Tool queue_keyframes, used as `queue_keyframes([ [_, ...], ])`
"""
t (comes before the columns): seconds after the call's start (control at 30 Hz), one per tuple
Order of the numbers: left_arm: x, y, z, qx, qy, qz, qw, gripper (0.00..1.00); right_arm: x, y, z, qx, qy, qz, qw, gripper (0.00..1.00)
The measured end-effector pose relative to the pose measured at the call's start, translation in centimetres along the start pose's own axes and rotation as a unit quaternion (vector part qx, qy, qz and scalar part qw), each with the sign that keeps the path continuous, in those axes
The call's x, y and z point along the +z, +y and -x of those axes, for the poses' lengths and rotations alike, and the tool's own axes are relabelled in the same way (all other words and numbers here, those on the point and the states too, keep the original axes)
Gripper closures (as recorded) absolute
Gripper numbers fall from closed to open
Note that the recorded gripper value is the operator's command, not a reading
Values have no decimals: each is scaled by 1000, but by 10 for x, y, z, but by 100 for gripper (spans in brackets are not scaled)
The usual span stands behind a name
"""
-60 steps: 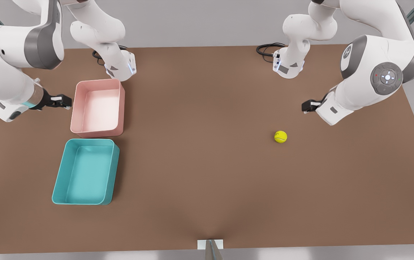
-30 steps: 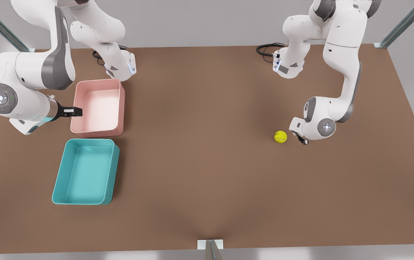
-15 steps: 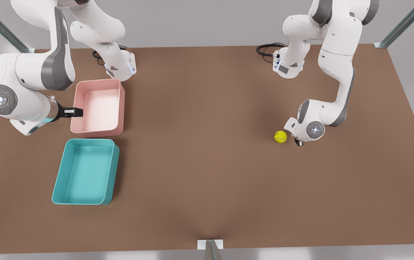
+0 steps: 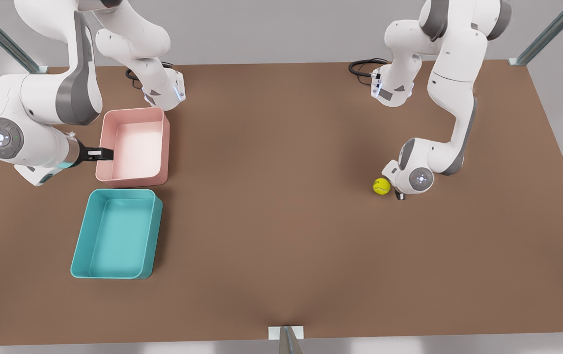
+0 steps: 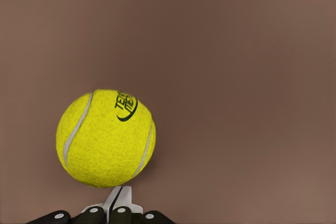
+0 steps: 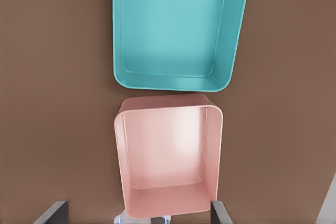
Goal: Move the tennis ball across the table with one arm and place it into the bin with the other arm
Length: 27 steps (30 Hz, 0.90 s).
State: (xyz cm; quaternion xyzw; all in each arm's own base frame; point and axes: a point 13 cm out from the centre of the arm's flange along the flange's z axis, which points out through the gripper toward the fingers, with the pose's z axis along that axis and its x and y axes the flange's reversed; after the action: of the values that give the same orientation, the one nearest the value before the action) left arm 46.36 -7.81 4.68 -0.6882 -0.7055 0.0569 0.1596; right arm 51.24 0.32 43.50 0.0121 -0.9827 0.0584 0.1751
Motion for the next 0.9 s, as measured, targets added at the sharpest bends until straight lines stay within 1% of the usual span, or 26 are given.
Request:
queue_keyframes([
  [0.03,2,-1,21,13,3,3,1000,79,1,0,0,0,1,0,1000,0],
  [0.1,4,-8,89,34,-2,15,999,79,2,0,0,0,2,0,1000,0],
  [0.13,-9,-12,128,29,-22,25,999,79,2,0,0,0,3,0,1000,0],
  [0.17,-23,-12,152,4,-48,30,998,79,3,0,0,0,4,0,1000,0],
  [0.2,-36,-6,160,-40,-80,27,996,79,4,1,0,0,5,0,1000,0],
  [0.3,-72,17,160,-144,-139,13,980,79,4,1,-1,-1,6,2,1000,0],
  [0.33,-88,27,153,-172,-152,10,973,79,4,1,-1,-1,6,2,1000,0],
  [0.37,-116,43,135,-200,-159,19,967,79,4,1,-1,0,6,3,1000,0],
  [0.4,-169,65,113,-224,-165,44,960,79,5,2,0,-1,7,5,1000,0],
  [0.47,-324,94,84,-255,-174,113,945,79,10,10,8,-5,11,10,1000,0],
  [0.5,-392,90,71,-270,-169,138,938,78,13,23,22,-14,10,14,1000,0],
  [0.53,-439,78,61,-287,-159,151,932,62,9,47,38,-31,2,14,999,0],
  [0.57,-465,56,54,-305,-147,146,930,0,8,84,57,-55,-7,14,998,0],
  [0.63,-492,2,34,-348,-129,120,921,0,23,158,81,-94,-14,15,995,0],
  [0.67,-487,-27,23,-376,-119,97,914,0,39,198,88,-110,-14,13,994,0],
  [0.73,-471,-54,12,-424,-95,56,899,0,81,267,102,-131,-13,8,991,0],
  [0.83,-452,-63,-37,-510,-80,-5,856,0,156,328,105,-127,-11,7,992,0],
  [0.9,-440,-70,-39,-537,-62,-36,840,0,188,356,101,-117,-23,8,993,0],
])
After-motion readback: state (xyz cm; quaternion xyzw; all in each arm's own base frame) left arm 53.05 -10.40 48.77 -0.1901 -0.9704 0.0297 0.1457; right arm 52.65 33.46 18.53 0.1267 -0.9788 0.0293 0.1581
